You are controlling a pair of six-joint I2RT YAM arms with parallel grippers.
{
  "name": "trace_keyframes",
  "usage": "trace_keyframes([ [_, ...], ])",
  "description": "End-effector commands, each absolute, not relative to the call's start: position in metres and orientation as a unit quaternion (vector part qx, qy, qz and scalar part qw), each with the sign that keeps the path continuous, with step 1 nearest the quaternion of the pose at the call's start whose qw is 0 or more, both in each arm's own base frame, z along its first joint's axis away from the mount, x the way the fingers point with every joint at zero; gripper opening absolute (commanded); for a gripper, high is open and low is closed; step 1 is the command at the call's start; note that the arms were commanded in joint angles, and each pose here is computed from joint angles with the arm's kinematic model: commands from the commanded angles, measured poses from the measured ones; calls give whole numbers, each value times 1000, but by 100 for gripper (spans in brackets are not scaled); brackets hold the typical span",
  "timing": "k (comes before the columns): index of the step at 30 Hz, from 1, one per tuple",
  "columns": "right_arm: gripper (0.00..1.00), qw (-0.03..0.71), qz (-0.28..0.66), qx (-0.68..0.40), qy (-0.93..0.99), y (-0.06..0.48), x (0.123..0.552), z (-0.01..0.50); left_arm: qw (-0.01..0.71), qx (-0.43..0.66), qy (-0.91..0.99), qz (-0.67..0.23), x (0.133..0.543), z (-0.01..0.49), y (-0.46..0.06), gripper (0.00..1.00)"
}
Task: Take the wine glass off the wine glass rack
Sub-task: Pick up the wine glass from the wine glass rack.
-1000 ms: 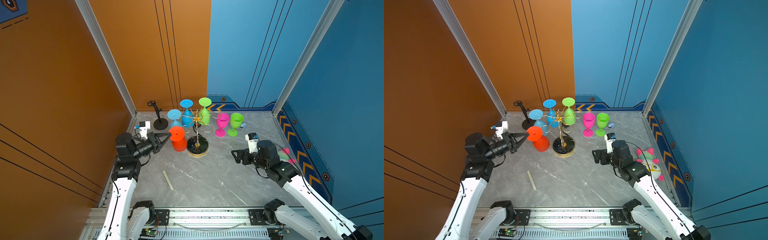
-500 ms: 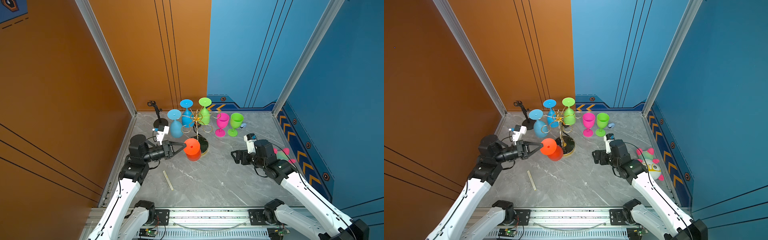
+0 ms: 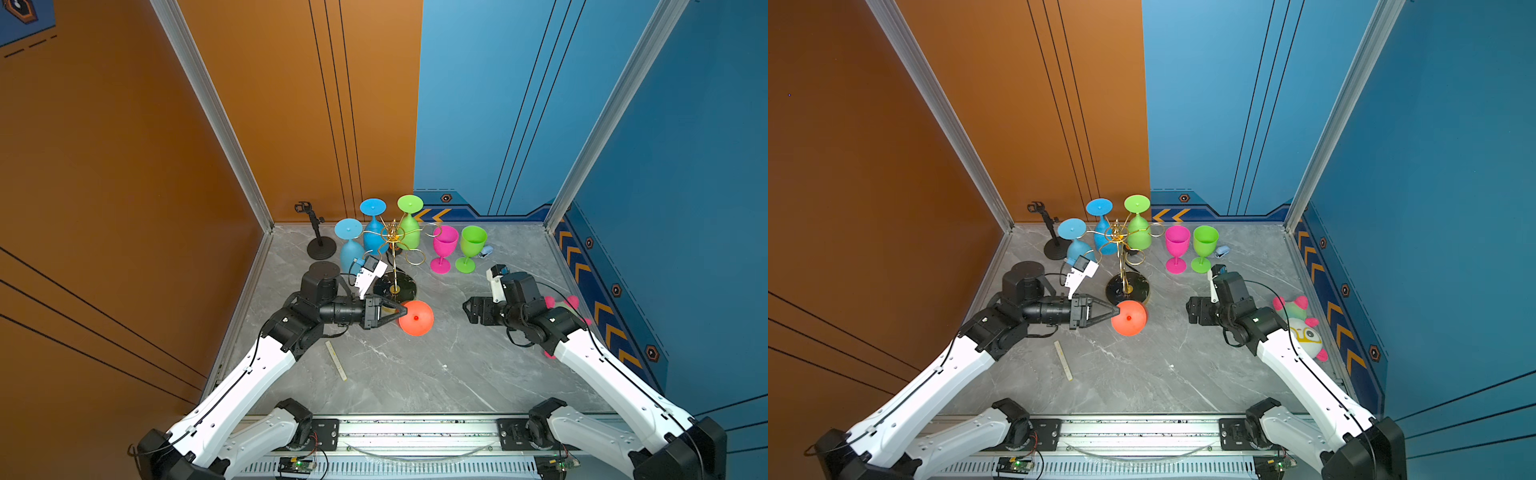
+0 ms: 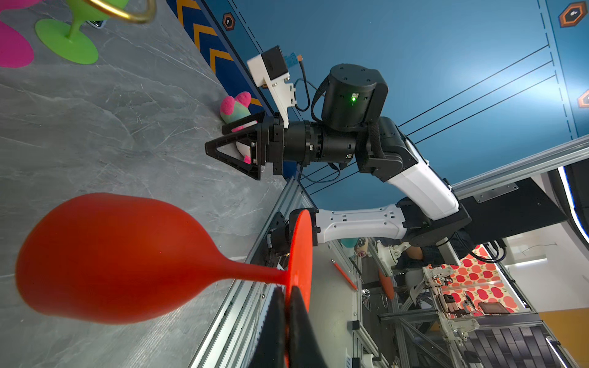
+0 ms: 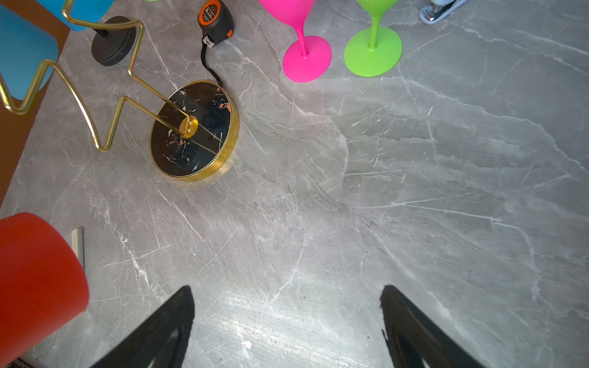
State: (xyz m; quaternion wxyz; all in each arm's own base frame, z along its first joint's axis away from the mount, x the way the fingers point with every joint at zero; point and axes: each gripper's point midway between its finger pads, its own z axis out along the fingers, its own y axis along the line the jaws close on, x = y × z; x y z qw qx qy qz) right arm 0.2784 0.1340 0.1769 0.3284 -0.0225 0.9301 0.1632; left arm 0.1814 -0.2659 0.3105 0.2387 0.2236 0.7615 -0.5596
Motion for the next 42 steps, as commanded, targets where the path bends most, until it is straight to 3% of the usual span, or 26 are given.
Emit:
trace_keyframes([
  [1, 91, 313, 143, -8, 939, 126, 279, 180, 295, 303, 749, -510, 173, 309, -270, 0],
  [8, 90, 289, 139, -19, 947, 130, 280, 178, 370, 424, 722, -402, 161, 279, -277, 0],
  [19, 90, 257, 134, -42, 956, 140, 288, 179, 415, 582, 673, -192, 158, 211, -278, 0],
  [29, 90, 241, 156, -69, 955, 160, 294, 192, 436, 669, 598, -68, 156, 172, -279, 0],
  [42, 88, 216, 188, -104, 952, 192, 307, 215, 490, 728, 471, 94, 160, 164, -289, 0],
])
